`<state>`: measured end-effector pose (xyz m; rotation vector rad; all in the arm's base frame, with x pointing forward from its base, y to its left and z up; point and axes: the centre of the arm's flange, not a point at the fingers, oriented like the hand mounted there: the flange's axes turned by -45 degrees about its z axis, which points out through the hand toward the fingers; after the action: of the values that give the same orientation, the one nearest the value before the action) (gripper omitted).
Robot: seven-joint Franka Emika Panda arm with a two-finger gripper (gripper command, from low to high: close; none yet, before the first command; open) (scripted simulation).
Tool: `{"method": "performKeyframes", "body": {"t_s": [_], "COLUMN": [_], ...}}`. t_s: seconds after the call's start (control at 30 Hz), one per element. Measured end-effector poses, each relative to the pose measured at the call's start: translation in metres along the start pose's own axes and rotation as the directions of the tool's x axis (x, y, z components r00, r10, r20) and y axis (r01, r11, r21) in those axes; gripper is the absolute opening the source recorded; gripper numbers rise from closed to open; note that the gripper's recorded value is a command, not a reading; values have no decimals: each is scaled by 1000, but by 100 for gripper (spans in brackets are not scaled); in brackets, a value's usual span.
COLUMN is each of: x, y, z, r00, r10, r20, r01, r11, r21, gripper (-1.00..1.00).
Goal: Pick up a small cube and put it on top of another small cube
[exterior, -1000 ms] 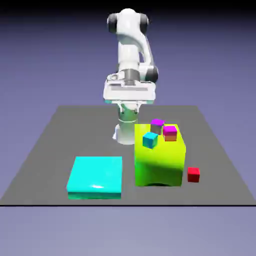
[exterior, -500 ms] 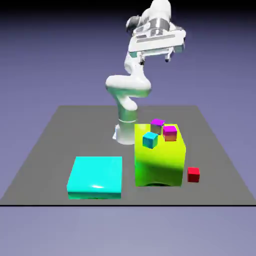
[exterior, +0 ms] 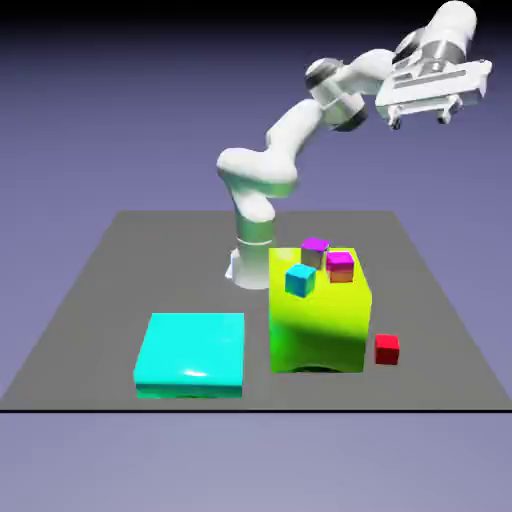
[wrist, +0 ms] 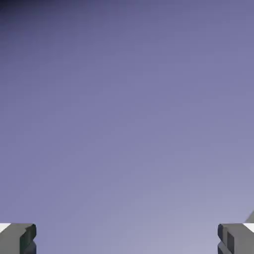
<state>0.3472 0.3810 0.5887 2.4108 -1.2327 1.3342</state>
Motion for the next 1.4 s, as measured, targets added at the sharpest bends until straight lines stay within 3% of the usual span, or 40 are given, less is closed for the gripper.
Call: {"method": "performKeyframes", "body": {"t_s": [0.37,0.7,0.8,0.83,1.03,1.4], "x": [-216,-385,-390,-391,-385,-216], "y": [-29,52,83,94,52,28], "z": [122,294,324,334,294,206], "r00": [981,923,924,923,923,895], "r10": [129,91,90,91,91,177], "r20": [-142,-374,-373,-374,-374,-410], "r01": [-174,-346,-345,-346,-346,-386], "r11": [908,621,621,621,622,769], "r21": [-381,-703,-704,-703,-703,-510], "gripper": [0,0,0,-100,-100,-100]}}
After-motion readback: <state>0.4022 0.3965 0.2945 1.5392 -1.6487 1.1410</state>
